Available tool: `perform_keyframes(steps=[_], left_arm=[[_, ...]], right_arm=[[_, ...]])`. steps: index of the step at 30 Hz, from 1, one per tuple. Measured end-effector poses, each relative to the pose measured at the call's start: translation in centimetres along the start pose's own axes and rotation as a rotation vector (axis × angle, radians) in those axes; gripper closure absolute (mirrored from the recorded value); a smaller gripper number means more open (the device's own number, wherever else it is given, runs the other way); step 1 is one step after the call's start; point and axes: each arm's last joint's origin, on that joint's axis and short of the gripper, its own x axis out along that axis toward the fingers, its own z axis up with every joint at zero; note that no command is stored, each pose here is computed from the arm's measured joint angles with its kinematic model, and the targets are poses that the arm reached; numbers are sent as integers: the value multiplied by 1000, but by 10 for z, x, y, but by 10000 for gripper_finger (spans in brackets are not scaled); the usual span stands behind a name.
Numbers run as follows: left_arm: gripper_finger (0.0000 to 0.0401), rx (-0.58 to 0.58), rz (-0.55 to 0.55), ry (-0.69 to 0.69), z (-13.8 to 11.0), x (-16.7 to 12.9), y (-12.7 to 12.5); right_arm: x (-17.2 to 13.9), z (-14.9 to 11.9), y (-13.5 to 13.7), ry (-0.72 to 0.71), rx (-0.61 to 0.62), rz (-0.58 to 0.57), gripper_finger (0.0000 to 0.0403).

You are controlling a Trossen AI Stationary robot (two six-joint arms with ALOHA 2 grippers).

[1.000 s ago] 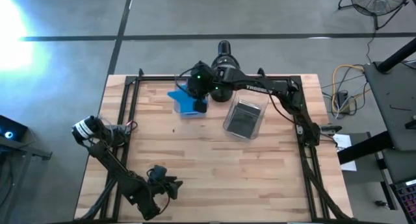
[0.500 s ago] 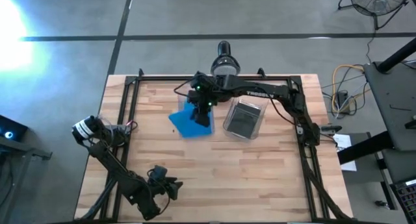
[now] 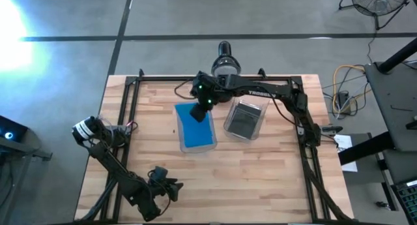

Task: Pick & place jewel cases by type
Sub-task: Put the blue CD case into the left transparent bin

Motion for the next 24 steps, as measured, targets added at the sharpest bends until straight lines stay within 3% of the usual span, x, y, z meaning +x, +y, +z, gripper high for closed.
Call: perform_keyframes(steps=[7, 13, 18, 24], left_arm=[[188, 49, 0, -2, 0, 0, 0], [188, 50, 0, -3, 0, 0, 0], [188, 47, -3, -2, 0, 0, 0], [188, 64, -9, -11, 1, 0, -1]], right_arm=[[27, -25, -14, 138, 212, 14, 376], [57, -37, -30, 126, 411, 177, 333], [54, -47, -37, 163, 334, 14, 277], [19, -36, -28, 181, 86, -281, 206]])
